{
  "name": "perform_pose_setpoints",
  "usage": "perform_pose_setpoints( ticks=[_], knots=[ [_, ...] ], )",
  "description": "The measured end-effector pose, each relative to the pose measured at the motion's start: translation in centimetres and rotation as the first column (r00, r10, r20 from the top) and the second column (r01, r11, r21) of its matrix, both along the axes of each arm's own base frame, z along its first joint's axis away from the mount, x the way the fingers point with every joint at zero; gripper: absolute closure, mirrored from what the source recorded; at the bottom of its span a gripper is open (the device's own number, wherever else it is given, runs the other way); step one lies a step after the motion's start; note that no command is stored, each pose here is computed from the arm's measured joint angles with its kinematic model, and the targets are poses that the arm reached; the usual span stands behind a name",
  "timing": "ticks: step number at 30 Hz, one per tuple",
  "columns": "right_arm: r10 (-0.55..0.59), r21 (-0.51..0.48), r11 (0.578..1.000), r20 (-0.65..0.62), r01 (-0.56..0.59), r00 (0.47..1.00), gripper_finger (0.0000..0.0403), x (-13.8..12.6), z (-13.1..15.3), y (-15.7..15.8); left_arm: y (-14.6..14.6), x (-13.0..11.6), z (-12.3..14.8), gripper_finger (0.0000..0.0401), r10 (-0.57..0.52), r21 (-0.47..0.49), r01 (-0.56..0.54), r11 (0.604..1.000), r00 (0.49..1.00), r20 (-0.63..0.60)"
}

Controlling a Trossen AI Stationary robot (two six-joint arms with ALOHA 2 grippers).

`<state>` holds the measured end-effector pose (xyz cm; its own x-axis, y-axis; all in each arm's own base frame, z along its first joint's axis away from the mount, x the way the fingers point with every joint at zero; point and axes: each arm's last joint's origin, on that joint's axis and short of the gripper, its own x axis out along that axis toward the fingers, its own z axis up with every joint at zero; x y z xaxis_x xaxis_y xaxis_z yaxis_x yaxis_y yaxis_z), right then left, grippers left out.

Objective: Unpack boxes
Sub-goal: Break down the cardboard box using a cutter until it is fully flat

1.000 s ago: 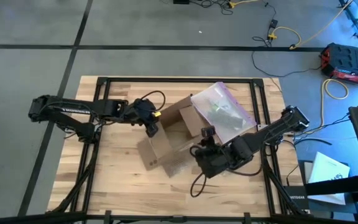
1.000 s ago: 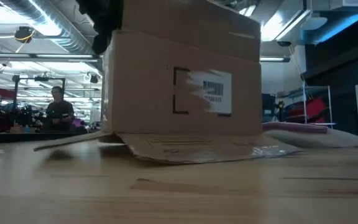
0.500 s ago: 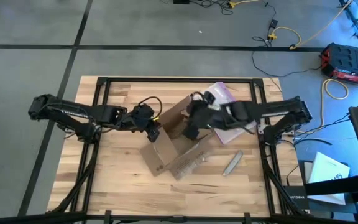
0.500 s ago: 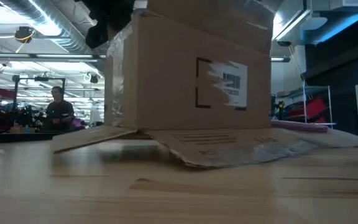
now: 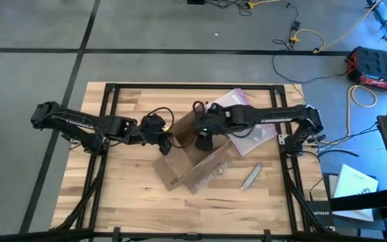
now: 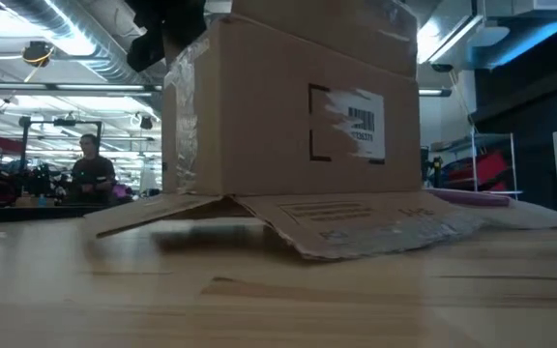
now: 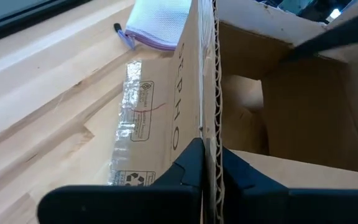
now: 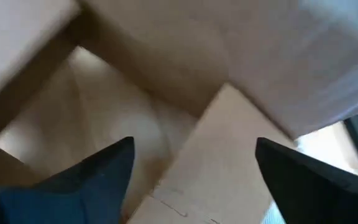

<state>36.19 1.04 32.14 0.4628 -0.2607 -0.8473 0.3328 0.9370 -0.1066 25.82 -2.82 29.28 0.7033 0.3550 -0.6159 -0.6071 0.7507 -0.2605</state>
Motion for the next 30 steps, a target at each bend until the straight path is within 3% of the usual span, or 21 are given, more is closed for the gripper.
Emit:
perform_pose_setpoints(
  ticks=[5,11,15,24,30],
  knots=[
    [-0.013,0.011,1.0,-0.031,0.013,0.999,0.0042,0.8,-1.2,0.1,0.1,0.0,0.0,0.0401,0.009,0.02,-0.009,1.0,1.0,0.0],
    [-0.084,-0.143,0.988,-0.19,0.057,0.978,0.0058,0.4,-3.0,-0.4,0.0,0.0,0.0,0.0401,-0.002,0.04,0.002,0.999,1.0,-0.006],
    [-0.111,-0.212,0.975,-0.209,0.066,0.972,0.0109,0.0,-2.9,-0.5,0.0,0.0,0.0,0.0401,-0.008,0.052,0.009,0.999,1.0,-0.014],
    [-0.105,-0.243,0.968,-0.17,0.062,0.98,0.0254,-1.1,-1.0,-0.7,0.0,-0.1,-0.5,0.0401,-0.016,0.059,0.019,0.998,0.999,-0.047],
    [-0.066,-0.259,0.966,-0.194,0.014,0.979,0.0372,-1.8,-0.3,-0.7,0.0,-0.3,-0.7,0.0401,-0.03,0.072,0.036,0.997,0.997,-0.076]
  ],
)
